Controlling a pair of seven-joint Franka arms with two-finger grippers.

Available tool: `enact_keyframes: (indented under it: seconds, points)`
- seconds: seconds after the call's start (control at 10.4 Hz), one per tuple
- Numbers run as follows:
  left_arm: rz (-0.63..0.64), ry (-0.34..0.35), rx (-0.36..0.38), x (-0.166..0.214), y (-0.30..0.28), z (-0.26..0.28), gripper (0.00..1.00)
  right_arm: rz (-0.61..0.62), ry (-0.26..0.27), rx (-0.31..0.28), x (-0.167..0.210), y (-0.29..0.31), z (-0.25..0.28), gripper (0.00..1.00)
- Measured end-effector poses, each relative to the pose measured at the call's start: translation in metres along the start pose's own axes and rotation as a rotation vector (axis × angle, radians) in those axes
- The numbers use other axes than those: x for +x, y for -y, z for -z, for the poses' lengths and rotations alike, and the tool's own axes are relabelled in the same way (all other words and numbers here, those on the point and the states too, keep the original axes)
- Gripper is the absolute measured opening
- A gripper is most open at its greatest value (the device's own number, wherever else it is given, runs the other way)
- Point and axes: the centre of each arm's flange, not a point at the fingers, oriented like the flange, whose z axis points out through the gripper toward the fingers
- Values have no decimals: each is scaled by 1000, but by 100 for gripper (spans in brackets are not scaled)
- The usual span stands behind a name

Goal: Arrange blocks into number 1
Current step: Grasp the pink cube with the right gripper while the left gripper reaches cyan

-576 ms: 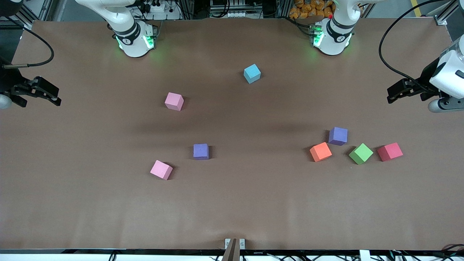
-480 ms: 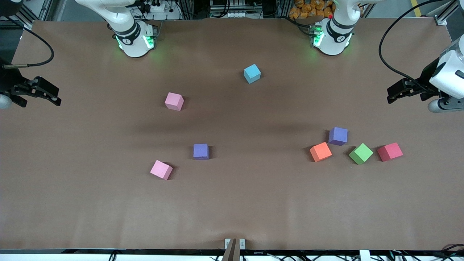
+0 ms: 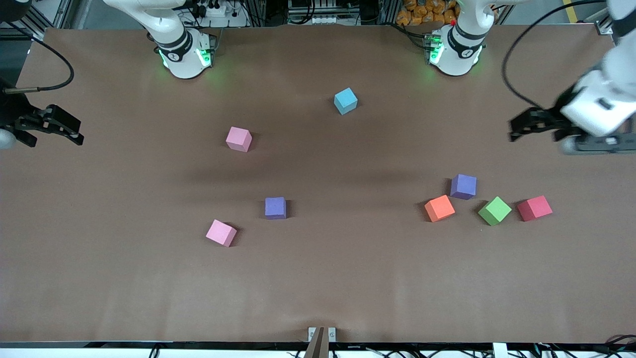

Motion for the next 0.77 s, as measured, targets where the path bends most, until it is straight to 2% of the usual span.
enact_keyframes:
  seconds: [0.19,0.29,0.48,0.77]
  points:
    - [-49,58,-41,-14,-78,-50,100,4,1,2,0,2,-1,100]
    - [-28,92,-46,-29,-117,-80,100,7,10,7,2,4,-6,100]
    - [41,153,-35,-69,-185,-135,100,-19,38,63,18,14,-40,100]
    - [199,229,-41,-132,-245,-212,100,-207,72,91,59,48,-123,100]
